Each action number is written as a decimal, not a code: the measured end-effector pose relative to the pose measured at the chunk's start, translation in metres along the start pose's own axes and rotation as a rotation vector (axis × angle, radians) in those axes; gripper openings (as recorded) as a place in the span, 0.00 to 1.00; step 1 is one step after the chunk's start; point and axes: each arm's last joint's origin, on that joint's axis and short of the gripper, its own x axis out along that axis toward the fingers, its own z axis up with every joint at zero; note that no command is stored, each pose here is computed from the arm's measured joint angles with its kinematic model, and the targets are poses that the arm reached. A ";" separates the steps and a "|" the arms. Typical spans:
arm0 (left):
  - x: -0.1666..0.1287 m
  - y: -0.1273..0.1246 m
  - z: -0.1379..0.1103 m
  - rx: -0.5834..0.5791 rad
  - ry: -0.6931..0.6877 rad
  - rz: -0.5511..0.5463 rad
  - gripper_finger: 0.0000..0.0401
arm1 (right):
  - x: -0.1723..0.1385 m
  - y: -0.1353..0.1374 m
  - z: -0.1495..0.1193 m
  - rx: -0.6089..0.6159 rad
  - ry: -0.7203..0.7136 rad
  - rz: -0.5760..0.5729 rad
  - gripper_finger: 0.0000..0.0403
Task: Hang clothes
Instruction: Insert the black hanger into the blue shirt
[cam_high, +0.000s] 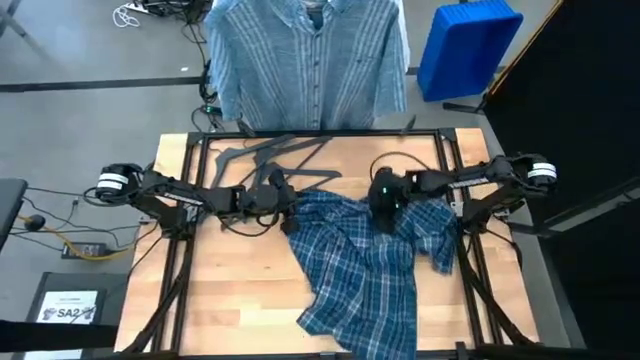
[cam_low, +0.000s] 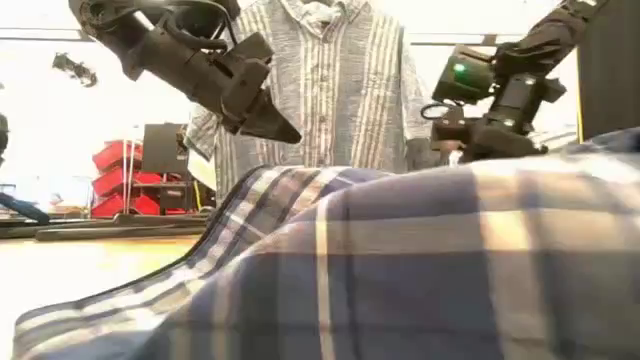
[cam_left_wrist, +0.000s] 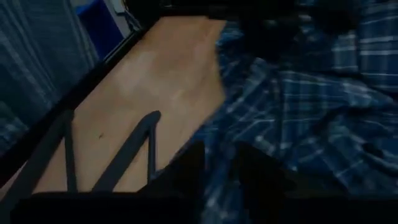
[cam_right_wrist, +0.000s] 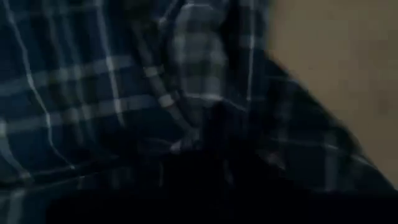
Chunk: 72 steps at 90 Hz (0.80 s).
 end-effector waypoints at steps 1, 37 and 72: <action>0.000 0.000 0.000 -0.001 -0.004 0.000 0.18 | -0.001 -0.002 0.002 0.003 -0.007 0.003 0.01; 0.000 0.000 0.003 -0.009 -0.031 -0.001 0.18 | -0.117 0.000 0.083 -0.091 -0.521 0.101 0.00; 0.000 0.000 0.004 -0.008 -0.038 -0.001 0.18 | -0.195 0.011 0.081 -0.138 -0.809 -0.090 0.00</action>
